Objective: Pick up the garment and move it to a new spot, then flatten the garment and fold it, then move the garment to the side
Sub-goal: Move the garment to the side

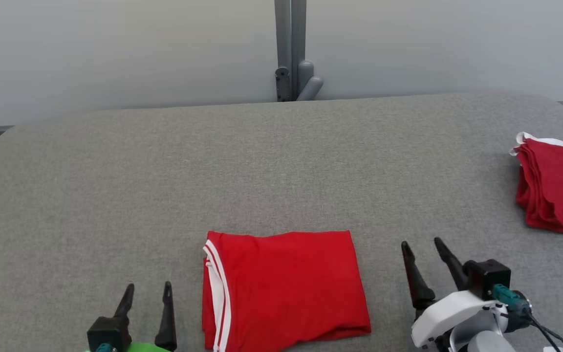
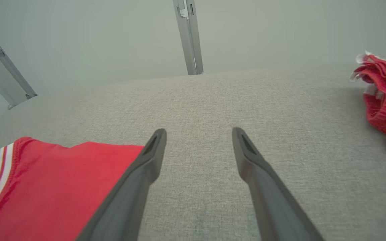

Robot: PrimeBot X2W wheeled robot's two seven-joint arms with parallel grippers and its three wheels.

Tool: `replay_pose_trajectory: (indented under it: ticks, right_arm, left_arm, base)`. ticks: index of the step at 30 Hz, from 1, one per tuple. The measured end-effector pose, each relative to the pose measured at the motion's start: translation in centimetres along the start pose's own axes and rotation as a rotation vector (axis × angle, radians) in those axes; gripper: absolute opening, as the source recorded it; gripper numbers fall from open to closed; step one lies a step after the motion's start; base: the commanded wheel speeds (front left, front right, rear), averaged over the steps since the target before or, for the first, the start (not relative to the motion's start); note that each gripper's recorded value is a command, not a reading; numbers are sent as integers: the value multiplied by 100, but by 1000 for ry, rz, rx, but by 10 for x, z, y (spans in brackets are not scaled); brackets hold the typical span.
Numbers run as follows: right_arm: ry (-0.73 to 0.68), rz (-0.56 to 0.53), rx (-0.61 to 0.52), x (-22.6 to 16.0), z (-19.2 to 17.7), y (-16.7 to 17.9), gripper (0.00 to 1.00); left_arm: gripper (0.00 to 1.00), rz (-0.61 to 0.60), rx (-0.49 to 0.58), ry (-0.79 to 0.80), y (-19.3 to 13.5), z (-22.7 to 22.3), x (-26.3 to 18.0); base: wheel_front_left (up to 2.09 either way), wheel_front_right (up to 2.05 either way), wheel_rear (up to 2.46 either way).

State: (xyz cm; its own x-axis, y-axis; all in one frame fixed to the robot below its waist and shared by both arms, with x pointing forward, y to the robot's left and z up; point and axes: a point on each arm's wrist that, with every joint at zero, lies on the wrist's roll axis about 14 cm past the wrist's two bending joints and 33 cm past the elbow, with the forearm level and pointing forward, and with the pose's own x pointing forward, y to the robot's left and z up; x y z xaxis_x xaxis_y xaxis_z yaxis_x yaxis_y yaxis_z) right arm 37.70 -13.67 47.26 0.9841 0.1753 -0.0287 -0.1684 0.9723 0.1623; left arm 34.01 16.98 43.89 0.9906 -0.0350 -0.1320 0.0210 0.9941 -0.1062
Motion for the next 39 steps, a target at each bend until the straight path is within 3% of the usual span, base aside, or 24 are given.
replay_pose_trajectory:
  ticks: [4,7,15,17,22,27,39]
  right_arm:
    - [84,86,59,3,-27,32,100]
    - [246,157,148,-4,-74,64,100]
    - [375,260,156,12,-103,100,100]
    - [381,278,153,17,-103,106,0]
    - [353,259,153,24,-95,101,0]
    - [273,184,139,30,-74,73,0]
    - [143,-85,133,-9,-40,-21,0]
  left_arm:
    - [100,-1,-8,25,-1,-9,-7]
    - [100,42,-20,52,10,-18,-18]
    - [100,159,-26,83,43,-31,-48]
    - [100,180,-29,84,49,-32,-52]
    - [100,166,-27,75,45,-29,-50]
    - [100,108,-20,68,30,-25,-36]
    - [100,-230,6,30,-72,-5,31]
  base:
    - [0,0,0]
    - [0,0,0]
    - [0,0,0]
    - [0,0,0]
    - [0,0,0]
    - [0,0,0]
    - [0,0,0]
